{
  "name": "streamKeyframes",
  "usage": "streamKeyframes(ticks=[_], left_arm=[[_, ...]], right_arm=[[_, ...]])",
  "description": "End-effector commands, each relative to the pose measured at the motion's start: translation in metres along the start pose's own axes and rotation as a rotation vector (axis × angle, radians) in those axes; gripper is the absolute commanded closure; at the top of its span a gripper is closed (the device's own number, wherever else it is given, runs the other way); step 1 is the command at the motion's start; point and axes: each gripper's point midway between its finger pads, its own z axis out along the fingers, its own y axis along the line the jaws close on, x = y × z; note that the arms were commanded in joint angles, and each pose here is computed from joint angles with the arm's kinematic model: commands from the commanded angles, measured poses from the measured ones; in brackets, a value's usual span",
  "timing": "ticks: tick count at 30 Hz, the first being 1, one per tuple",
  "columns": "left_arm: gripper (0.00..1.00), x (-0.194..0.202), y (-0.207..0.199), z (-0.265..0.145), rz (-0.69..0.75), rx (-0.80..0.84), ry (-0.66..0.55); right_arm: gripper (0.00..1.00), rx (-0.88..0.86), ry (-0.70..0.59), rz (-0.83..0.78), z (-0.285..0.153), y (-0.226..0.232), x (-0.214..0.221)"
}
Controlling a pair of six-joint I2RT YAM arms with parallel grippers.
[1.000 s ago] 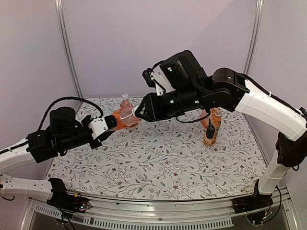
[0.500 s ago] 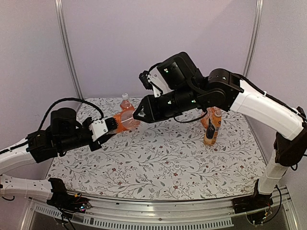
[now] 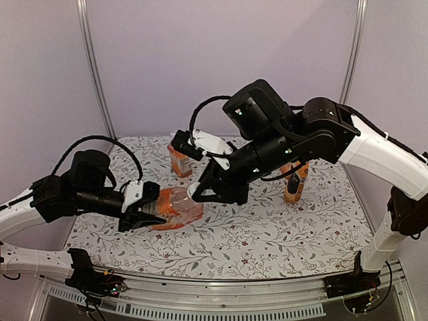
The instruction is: Unscrew the bottle caps
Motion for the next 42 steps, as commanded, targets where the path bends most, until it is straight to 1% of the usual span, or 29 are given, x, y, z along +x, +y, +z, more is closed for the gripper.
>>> streamKeyframes(ticks=[1, 5, 9, 12, 13, 14, 15, 16, 17, 19, 20, 21, 23, 25, 27, 29, 31, 34, 36, 39, 42], left_arm=[[0.93, -0.039, -0.045, -0.014, -0.020, 0.267, -0.152], [0.93, -0.037, -0.052, -0.014, -0.042, 0.312, -0.150], [0.93, -0.038, -0.051, -0.013, -0.039, 0.311, -0.137], [0.93, -0.038, -0.047, -0.011, -0.030, 0.292, -0.134], [0.93, -0.037, -0.045, -0.011, -0.029, 0.281, -0.132], [0.93, -0.036, -0.043, -0.010, -0.029, 0.266, -0.127], [0.93, -0.034, -0.040, -0.008, -0.031, 0.244, -0.121], [0.93, -0.032, -0.034, -0.006, -0.033, 0.208, -0.114], [0.93, -0.031, -0.026, -0.004, -0.033, 0.164, -0.108], [0.93, -0.027, -0.008, 0.000, -0.025, 0.055, -0.094], [0.93, -0.025, 0.002, 0.001, -0.017, -0.003, -0.085], [0.93, -0.022, 0.012, 0.003, -0.001, -0.061, -0.073], [0.92, -0.021, 0.031, 0.003, 0.032, -0.168, -0.063], [0.92, -0.018, 0.045, 0.003, 0.061, -0.248, -0.044], [0.91, -0.015, 0.055, 0.002, 0.079, -0.307, -0.022], [0.91, -0.012, 0.059, 0.002, 0.090, -0.330, -0.010], [0.91, -0.010, 0.059, 0.002, 0.093, -0.334, -0.004], [0.90, -0.008, 0.058, 0.003, 0.094, -0.331, 0.001], [0.90, -0.008, 0.057, 0.003, 0.098, -0.329, 0.000], [0.90, -0.007, 0.057, 0.004, 0.104, -0.326, 0.005], [0.90, -0.008, 0.058, 0.004, 0.108, -0.330, 0.003]], right_arm=[[1.00, -0.127, 0.095, -0.323, 0.008, 0.026, 0.030], [1.00, -0.156, 0.096, -0.505, 0.001, 0.037, 0.032], [1.00, -0.130, 0.102, -0.590, -0.005, 0.035, 0.033], [1.00, -0.111, 0.103, -0.619, -0.007, 0.034, 0.033], [0.92, -0.103, 0.103, -0.620, -0.006, 0.033, 0.033], [0.75, -0.089, 0.098, -0.615, -0.006, 0.031, 0.031], [0.55, -0.070, 0.085, -0.592, -0.006, 0.029, 0.027], [0.38, -0.041, 0.070, -0.573, -0.007, 0.026, 0.023], [0.26, -0.004, 0.043, -0.536, -0.010, 0.021, 0.016], [0.11, 0.088, -0.028, -0.448, -0.015, 0.009, -0.001], [0.05, 0.141, -0.057, -0.408, -0.018, 0.002, -0.007], [0.02, 0.190, -0.095, -0.348, -0.025, -0.006, -0.014], [0.01, 0.216, -0.141, -0.204, -0.034, -0.017, -0.022], [0.01, 0.201, -0.185, -0.041, -0.039, -0.026, -0.033], [0.04, 0.213, -0.216, 0.178, -0.038, -0.040, -0.036], [0.07, 0.231, -0.230, 0.349, -0.035, -0.054, -0.035], [0.12, 0.226, -0.234, 0.449, -0.032, -0.060, -0.033], [0.17, 0.224, -0.246, 0.537, -0.032, -0.064, -0.033], [0.23, 0.211, -0.250, 0.575, -0.033, -0.065, -0.033], [0.33, 0.168, -0.242, 0.600, -0.031, -0.060, -0.034], [0.37, 0.105, -0.204, 0.583, -0.023, -0.048, -0.032]])
